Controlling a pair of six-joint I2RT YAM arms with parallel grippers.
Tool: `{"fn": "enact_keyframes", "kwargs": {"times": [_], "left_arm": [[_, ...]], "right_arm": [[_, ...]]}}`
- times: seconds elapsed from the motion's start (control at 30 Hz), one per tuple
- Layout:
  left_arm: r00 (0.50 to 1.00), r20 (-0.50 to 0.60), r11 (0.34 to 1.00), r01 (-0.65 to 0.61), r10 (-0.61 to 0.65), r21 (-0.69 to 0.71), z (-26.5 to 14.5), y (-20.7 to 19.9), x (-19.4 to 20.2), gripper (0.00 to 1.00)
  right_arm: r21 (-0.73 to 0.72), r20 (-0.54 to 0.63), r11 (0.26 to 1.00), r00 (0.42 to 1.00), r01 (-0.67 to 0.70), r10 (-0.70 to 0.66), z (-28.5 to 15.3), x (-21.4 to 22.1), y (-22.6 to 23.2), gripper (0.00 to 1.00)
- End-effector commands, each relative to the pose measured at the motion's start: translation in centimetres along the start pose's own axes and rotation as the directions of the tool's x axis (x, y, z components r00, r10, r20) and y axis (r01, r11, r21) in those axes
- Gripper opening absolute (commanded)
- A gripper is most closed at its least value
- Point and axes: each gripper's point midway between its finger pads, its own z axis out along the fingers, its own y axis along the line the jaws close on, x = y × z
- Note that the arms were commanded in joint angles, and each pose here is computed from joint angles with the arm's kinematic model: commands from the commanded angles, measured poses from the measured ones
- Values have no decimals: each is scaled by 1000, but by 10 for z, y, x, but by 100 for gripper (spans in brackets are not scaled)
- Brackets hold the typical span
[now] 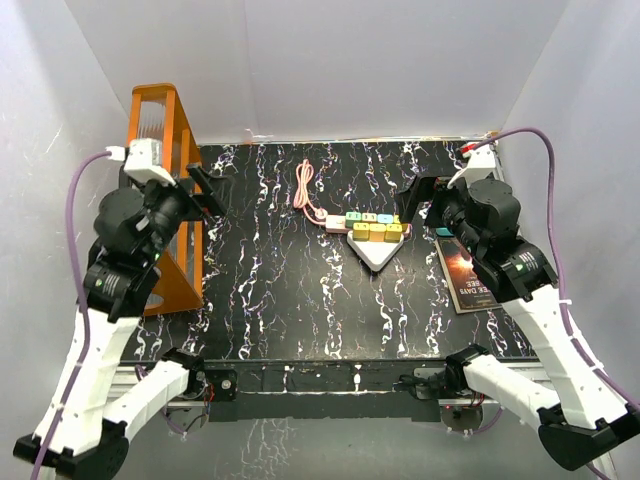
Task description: Pull the plug off the socket
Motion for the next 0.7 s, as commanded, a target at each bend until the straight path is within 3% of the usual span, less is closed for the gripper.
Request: {"fn": "enact_keyframes", "kwargs": {"times": [0.0, 0.33, 0.67], "left_arm": [[1000, -21, 991, 15, -12, 136, 25, -27, -1, 98], [975, -222, 960, 85, -24, 268, 74, -62, 62, 98], [894, -442, 922, 225, -68, 315, 67, -94, 145, 98]], "right_arm": [[30, 31, 999, 999, -18, 17, -1, -14, -4, 98], [70, -42, 998, 999, -6, 9, 17, 14, -15, 98], [99, -174, 995, 985, -2, 20, 60, 85, -29, 98]]}}
